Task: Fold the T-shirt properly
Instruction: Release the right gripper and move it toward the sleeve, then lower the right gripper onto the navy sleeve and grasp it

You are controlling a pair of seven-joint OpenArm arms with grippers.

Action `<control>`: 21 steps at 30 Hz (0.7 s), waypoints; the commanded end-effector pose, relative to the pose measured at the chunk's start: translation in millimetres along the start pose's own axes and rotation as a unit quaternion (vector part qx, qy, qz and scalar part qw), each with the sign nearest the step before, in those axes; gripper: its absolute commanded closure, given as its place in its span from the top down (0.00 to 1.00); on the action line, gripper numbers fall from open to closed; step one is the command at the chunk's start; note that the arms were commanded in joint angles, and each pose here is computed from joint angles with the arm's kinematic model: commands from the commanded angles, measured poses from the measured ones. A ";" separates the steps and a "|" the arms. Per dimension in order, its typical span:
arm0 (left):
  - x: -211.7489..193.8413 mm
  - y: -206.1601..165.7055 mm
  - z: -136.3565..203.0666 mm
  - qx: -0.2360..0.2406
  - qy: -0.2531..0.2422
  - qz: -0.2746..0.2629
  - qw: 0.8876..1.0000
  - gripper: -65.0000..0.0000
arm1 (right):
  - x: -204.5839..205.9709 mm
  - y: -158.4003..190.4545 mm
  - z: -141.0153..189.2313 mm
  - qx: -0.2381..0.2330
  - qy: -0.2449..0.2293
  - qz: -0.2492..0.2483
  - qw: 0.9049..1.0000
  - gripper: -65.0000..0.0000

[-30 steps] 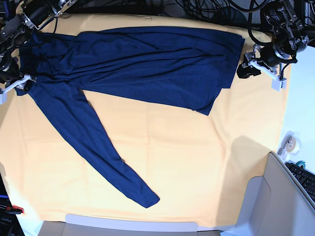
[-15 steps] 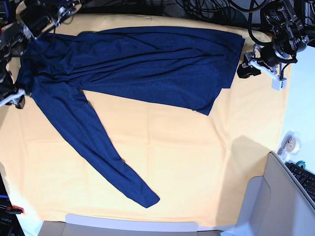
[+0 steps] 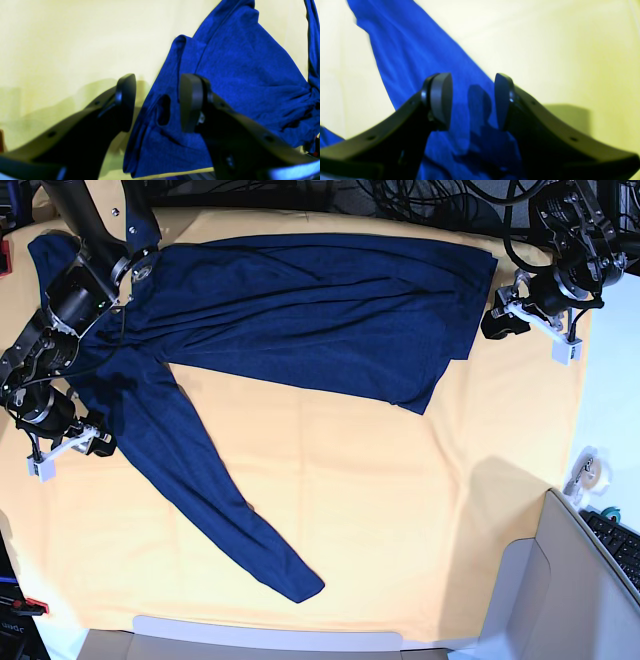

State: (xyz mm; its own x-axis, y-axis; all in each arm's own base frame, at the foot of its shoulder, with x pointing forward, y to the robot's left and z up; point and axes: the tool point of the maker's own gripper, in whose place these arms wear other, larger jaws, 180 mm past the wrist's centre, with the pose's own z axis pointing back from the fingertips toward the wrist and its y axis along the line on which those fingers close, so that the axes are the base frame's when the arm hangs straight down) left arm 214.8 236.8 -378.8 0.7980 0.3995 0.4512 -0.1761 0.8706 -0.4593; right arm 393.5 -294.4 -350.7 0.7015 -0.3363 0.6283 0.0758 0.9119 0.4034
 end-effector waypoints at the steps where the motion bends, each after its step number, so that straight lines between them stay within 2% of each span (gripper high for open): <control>1: 9.5 -2.9 4.3 -0.003 -0.012 -0.012 1.000 0.43 | 28.2 -0.3 6.7 0.006 -0.037 0.007 0.999 0.42; 13: 8.6 -3.8 3.6 -0.005 -0.012 -0.010 1.000 0.43 | 59.0 5.3 -12.5 0.024 -0.063 0.033 0.997 0.42; 21: 8.6 -3.8 3.6 -0.005 -0.012 -0.010 1.000 0.43 | 26.1 10.9 -40.5 0.048 -0.029 0.001 0.998 0.42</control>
State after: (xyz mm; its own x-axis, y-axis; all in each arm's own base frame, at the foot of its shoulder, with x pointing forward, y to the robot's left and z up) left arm 214.4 235.4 -379.5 0.7982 0.4024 0.4484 -0.1778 0.8684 -0.4629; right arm 428.7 -276.0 -376.6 0.6948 -0.3565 0.6247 0.0226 0.8789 0.4765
